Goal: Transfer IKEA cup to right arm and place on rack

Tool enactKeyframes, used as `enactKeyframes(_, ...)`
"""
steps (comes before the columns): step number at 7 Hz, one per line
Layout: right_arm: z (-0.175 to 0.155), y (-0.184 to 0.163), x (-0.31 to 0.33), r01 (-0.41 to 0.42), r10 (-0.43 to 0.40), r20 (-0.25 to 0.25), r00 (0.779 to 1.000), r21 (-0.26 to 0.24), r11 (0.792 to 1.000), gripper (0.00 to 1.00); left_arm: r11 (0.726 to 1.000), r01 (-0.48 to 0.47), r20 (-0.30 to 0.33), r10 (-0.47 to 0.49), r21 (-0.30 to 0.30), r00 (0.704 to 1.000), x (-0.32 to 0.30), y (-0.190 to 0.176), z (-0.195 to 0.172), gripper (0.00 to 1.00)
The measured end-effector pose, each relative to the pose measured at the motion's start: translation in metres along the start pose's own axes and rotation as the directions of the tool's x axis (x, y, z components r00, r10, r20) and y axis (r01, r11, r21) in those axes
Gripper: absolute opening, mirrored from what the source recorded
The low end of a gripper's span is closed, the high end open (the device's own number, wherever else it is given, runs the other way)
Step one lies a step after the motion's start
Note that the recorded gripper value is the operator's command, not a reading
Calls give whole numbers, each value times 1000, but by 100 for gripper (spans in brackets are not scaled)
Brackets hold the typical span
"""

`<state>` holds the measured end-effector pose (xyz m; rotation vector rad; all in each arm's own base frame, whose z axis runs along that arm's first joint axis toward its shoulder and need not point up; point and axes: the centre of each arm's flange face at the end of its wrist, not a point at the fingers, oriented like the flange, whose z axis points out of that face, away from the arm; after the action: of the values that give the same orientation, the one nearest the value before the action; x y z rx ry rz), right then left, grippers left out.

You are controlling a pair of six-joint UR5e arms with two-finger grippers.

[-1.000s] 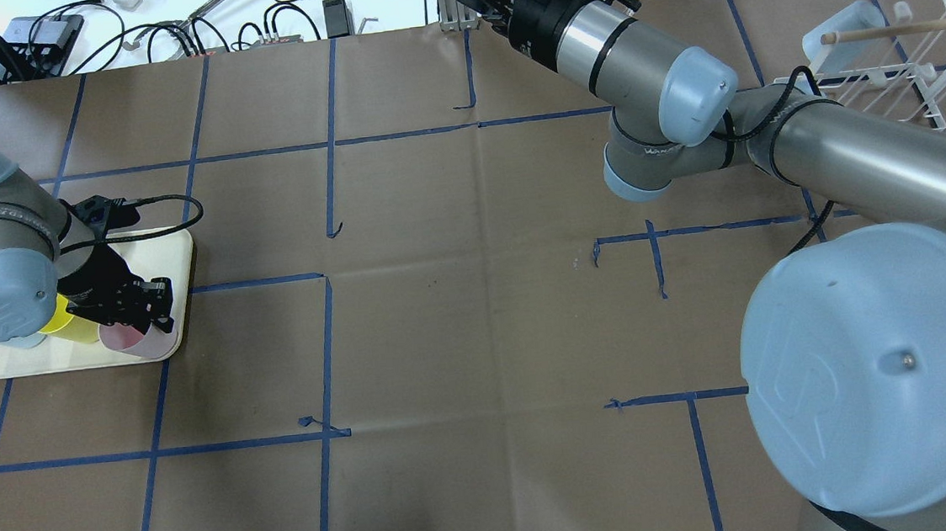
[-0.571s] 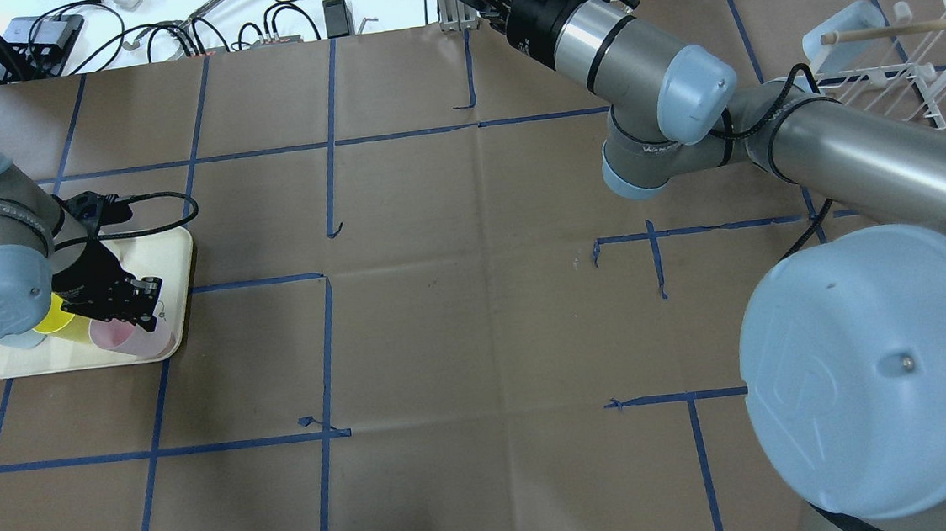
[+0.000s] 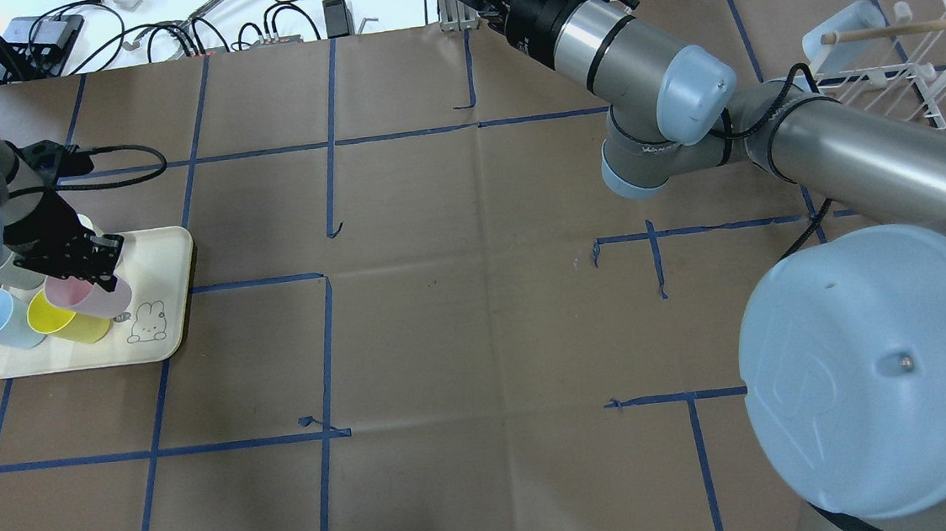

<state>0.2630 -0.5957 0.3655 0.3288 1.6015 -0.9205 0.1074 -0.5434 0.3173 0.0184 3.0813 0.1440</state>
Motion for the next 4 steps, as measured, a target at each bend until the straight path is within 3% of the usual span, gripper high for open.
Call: enactKeyframes(4, -2, 0, -2, -17, 16, 20, 1000, 8, 1000, 100, 993, -98, 35, 96, 66, 995, -3, -35, -113, 0)
